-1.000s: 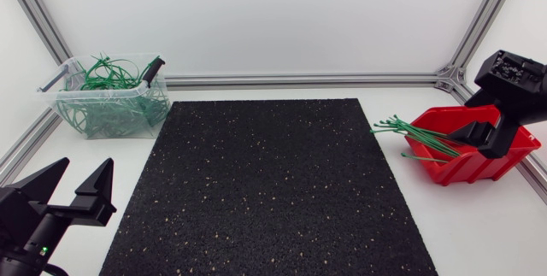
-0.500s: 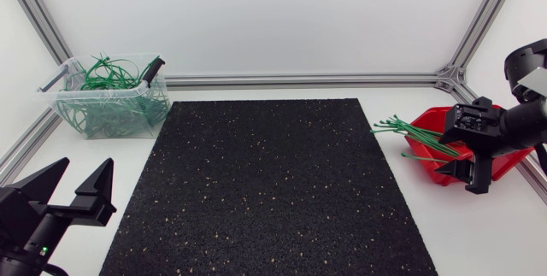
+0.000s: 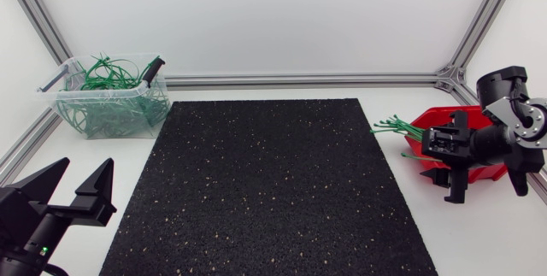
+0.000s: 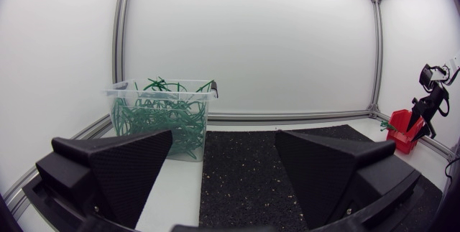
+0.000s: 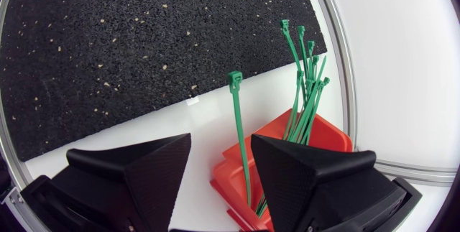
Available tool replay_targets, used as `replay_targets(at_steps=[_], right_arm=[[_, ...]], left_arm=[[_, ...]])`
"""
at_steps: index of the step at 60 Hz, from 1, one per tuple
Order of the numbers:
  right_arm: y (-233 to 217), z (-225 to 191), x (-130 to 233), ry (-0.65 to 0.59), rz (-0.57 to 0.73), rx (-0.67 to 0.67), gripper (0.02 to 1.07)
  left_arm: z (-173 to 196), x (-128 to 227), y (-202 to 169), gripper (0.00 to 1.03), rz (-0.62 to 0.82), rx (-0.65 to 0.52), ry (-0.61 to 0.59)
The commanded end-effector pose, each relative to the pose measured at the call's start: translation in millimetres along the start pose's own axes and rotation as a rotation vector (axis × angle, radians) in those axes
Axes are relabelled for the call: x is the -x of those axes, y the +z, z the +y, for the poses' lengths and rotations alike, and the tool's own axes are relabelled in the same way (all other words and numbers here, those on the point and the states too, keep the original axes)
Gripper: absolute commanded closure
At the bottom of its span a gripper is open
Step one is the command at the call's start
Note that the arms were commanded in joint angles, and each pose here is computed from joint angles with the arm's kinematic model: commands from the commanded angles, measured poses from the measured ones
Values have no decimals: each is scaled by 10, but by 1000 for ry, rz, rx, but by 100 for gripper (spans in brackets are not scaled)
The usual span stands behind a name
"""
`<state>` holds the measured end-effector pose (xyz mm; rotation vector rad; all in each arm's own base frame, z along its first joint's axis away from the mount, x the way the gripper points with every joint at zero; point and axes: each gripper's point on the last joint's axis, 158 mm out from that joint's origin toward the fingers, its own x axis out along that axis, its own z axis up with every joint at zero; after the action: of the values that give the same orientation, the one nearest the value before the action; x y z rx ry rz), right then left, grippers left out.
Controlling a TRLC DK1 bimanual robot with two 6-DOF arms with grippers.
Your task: Take a green cable tie from the red box, thread the tail through the head to close it, then place it in the transparent bin on the left.
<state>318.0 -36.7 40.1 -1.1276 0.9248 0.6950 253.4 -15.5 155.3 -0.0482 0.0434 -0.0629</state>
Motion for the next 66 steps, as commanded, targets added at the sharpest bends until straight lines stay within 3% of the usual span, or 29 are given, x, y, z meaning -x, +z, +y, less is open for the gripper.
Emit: replay_targets(at_steps=[1,13,19,25,33,41,66], right_arm=[[-19,91,-118,16,12,29,53],[2,23,-201,-20,21,44,53],[33,-23,-208,-43,15,50,63],[39,-15,-232,-49,25,60,63],[61,-22,-264,-65,28,71,91],[83,-24,-262,-64,26,77,101],[144,-122,8,-114,12,82,101]], left_arm=[[-12,-16,-248,3,62,-3,-7],[-16,-16,-249,3,62,-3,-8],[-16,-16,-252,3,63,-3,-8],[-23,-17,-260,3,65,-3,-11],[-32,-16,-253,3,64,-3,-14],[-35,-17,-261,3,65,-4,-16],[-47,-16,-257,3,65,-4,-21]])
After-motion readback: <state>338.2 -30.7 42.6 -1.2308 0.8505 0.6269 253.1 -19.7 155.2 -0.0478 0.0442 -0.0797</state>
